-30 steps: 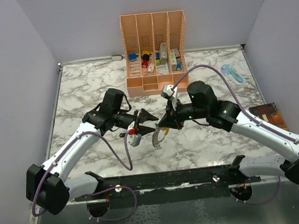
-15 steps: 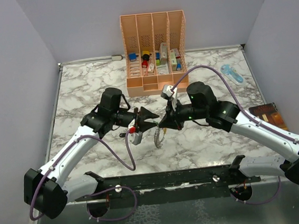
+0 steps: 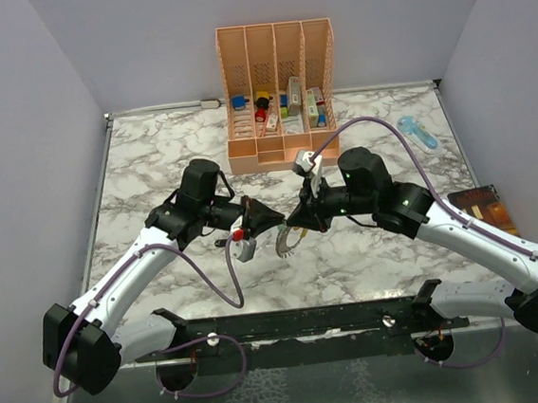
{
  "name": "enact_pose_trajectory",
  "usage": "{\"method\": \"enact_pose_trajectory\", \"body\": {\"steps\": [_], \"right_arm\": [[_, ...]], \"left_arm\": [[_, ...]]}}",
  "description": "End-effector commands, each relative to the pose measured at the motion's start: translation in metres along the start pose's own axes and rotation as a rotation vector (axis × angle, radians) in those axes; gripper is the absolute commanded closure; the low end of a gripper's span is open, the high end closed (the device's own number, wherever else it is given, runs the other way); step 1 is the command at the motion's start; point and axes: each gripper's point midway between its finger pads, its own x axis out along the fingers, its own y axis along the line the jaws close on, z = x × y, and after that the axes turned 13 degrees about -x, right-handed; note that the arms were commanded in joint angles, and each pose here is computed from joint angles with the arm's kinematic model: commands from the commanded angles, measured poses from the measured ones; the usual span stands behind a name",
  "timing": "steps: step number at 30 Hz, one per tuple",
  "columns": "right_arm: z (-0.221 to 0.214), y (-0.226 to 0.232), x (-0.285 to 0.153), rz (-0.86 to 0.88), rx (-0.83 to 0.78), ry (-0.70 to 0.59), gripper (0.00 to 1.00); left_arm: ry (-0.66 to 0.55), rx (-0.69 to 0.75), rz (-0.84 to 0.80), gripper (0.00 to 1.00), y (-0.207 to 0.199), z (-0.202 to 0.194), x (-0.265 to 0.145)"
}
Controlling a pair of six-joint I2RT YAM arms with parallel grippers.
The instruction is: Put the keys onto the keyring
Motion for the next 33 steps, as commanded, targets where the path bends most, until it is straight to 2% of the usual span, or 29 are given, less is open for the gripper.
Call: {"method": "enact_pose_trajectory", "body": {"steps": [1,9,33], "right_arm": [[0.017,-0.007,-0.004,-0.05,-0.015,-0.064,0.99],[0.014,-0.015,-0.006,-0.117,0.026,-0.073,0.99],[0.02,-0.028,-0.011,-0.22,0.131,-0.155,0.99]], "left_arm": [[-0.026,0.0,-0.006,0.88,-0.003,0.008,0.0],[-0.012,0.002,0.054,1.0,0.006,0.006,-0.002],[-0.009,-0.04,0.075,1.0,0.008,0.002,0.0]]}}
